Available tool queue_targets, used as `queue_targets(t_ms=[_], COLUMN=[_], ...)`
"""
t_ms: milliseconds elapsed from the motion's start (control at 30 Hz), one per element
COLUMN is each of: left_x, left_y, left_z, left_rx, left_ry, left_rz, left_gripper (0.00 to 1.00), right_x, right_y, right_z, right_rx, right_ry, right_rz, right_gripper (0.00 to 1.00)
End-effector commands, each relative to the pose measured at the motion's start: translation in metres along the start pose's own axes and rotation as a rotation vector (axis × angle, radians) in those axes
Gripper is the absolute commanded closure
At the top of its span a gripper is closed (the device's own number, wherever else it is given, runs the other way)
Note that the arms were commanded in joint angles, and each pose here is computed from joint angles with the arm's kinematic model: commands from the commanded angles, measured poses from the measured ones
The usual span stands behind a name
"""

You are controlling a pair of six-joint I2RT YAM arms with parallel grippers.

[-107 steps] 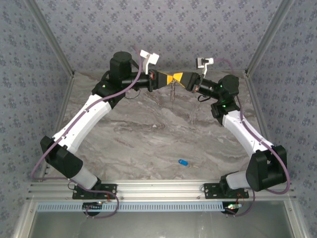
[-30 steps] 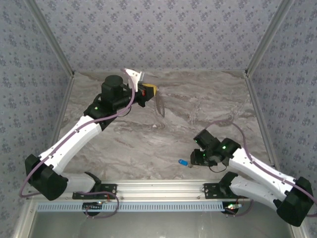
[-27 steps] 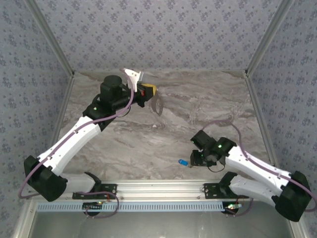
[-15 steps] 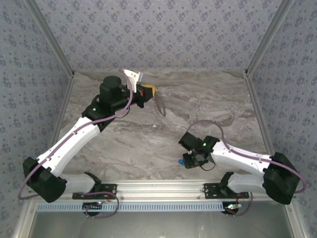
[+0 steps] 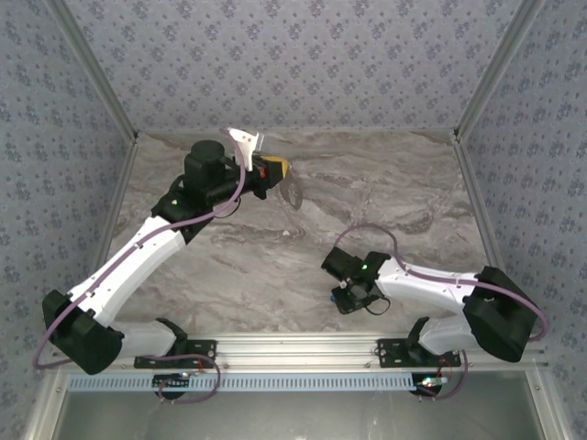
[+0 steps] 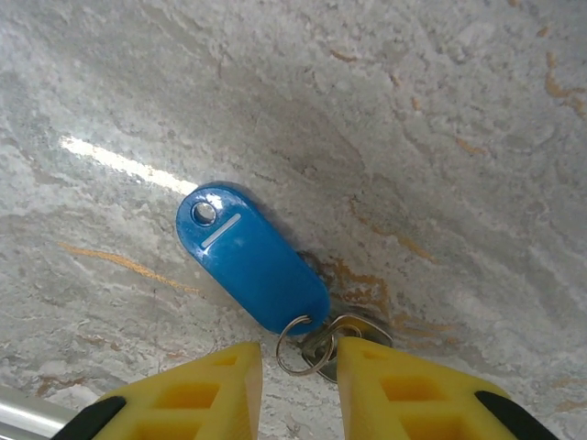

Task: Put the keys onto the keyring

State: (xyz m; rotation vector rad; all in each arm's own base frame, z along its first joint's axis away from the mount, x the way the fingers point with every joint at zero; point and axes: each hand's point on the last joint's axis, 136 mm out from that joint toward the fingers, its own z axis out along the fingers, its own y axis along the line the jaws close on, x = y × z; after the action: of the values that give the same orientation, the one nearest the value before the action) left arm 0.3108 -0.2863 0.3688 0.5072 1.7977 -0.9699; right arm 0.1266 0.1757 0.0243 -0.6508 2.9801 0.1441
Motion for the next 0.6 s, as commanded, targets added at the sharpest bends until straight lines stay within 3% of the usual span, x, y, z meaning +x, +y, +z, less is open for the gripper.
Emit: queue_targets(t_ms=[0, 333, 567], left_x=[-0.0199, -0.0188, -0.0180], left_y=[-0.0086, -0.0080, -0.0086], left_z=[-0.0083, -0.0075, -0.0065], left_rx=[0.016, 0.017, 0.024], left_ry=[-0.060, -0.061, -0.059], left_rz=[0.006, 0.003, 0.003], left_gripper=[1.00, 1.00, 1.00], right_x=[-0.0061, -0.0056, -0.0075], right_y=[0.0002, -0.0039, -0.0024], right_z=[-0.0012, 0.0052, 0.0010], right_rx=[0.024, 0.058, 0.058], right_ry=[-0.010, 0.015, 0.018], right_rz=[-0.030, -0.032, -0.032], right_gripper=[0.70, 0.76, 0.90])
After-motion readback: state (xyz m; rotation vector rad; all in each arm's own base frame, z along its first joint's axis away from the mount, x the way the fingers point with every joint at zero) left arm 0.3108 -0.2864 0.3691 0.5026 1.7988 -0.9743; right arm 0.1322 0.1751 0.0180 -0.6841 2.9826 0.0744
